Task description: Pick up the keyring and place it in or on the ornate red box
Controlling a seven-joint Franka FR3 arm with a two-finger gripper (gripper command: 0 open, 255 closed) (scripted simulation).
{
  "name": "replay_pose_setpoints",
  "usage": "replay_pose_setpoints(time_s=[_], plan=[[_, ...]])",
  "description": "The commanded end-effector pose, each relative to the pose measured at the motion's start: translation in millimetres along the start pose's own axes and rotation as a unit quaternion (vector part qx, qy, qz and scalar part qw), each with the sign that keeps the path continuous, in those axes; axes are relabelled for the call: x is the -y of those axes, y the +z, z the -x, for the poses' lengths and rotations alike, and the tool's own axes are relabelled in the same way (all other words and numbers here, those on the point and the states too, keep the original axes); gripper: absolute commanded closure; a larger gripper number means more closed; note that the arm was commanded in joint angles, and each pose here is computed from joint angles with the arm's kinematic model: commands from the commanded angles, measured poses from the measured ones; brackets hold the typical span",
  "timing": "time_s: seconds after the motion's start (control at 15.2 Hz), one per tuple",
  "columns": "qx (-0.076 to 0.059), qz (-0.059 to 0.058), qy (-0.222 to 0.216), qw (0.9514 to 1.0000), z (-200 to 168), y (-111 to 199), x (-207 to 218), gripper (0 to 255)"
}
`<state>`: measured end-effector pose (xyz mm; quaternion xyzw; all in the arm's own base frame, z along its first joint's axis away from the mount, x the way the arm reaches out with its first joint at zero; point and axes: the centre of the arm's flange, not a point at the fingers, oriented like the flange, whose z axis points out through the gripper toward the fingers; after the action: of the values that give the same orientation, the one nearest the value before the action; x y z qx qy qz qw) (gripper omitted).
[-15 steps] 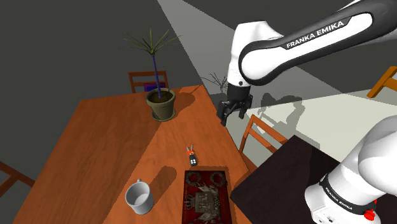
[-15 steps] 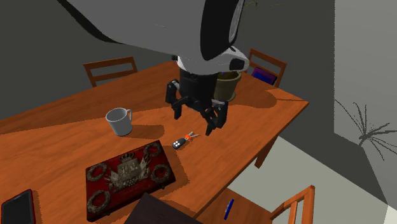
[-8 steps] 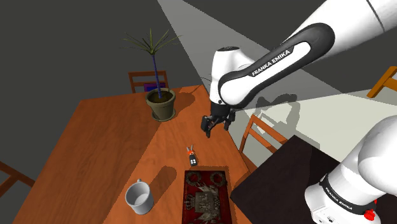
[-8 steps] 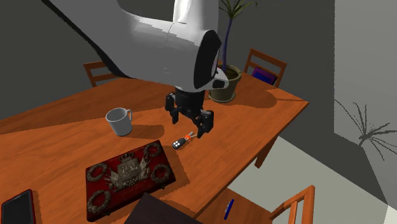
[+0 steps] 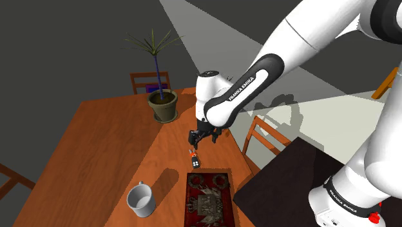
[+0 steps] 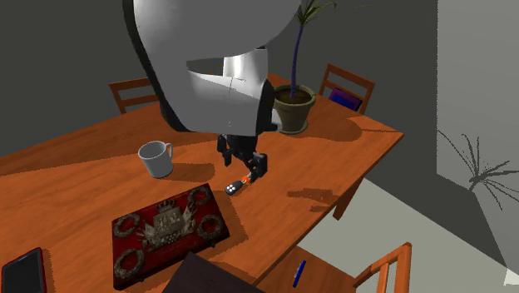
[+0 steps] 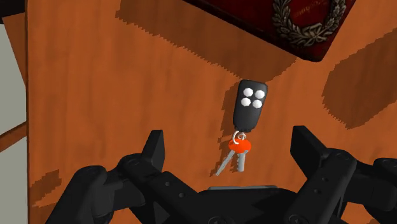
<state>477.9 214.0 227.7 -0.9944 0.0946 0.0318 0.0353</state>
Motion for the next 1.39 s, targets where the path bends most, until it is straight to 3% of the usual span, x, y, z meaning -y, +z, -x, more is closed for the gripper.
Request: replay_pose_setpoints(time_s=[0.0, 0.26, 0.79, 1.32], plan=[[-0.001, 0.001, 0.006, 1.0, -15.0, 21.7, 13.2, 0], [-0.002, 0.003, 0.018, 0.9998, -38.6, 63.8, 35.0, 0], [-0.002, 0.003, 0.019, 0.9998, -41.1, 107.9, 36.8, 0], [-0.002, 0.003, 0.019, 0.9998, -41.0, 107.9, 36.8, 0]])
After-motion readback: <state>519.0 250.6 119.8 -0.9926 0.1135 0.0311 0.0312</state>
